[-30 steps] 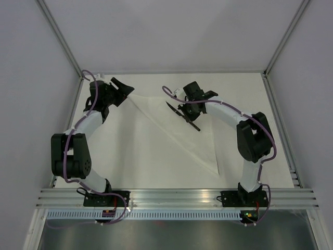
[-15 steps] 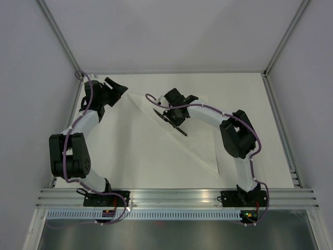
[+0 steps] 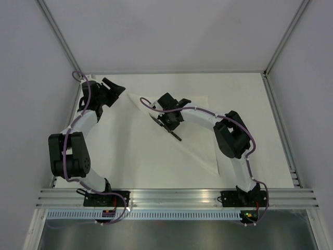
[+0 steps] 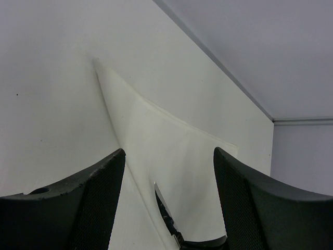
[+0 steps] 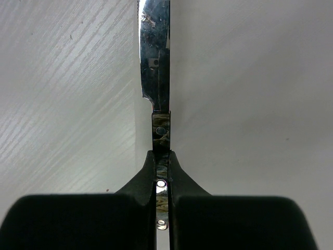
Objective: Fold the napkin, place the utensils inside, and roll it up
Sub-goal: Place the knife on the napkin.
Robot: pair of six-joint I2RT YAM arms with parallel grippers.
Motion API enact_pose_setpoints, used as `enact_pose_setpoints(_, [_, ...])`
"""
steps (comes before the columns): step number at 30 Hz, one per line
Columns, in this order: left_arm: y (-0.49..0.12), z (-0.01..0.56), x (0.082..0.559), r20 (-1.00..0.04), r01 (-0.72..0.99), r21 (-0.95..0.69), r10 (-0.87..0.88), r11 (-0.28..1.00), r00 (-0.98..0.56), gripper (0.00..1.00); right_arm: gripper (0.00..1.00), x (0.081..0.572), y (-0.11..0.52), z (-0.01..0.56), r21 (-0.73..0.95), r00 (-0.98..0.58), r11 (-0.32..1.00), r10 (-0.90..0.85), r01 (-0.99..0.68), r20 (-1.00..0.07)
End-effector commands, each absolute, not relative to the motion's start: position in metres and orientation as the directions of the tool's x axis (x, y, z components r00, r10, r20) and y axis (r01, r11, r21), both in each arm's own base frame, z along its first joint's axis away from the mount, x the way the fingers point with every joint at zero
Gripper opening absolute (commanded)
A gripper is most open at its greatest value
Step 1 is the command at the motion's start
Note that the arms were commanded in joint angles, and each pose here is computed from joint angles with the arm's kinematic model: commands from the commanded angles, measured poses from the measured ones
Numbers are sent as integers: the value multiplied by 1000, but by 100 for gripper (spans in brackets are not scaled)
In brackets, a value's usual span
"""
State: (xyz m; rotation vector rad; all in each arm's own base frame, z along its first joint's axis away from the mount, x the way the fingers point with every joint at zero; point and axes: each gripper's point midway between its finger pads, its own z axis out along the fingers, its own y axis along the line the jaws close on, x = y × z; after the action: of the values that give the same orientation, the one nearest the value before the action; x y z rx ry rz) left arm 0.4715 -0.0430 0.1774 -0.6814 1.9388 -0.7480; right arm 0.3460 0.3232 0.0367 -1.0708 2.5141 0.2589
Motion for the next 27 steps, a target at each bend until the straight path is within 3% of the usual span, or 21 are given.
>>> enact_pose_setpoints(1, [-42,189,476,-588,-99,-727,-691,679,-420,74,0,344,324,37,2,-640,708,-638,-707,-428])
enact_pose_setpoints(27, [-44,170,479,-563,-109,-739,-699,664,-441,74,0,331,320,10,30,-672,717,-636,-696,-380])
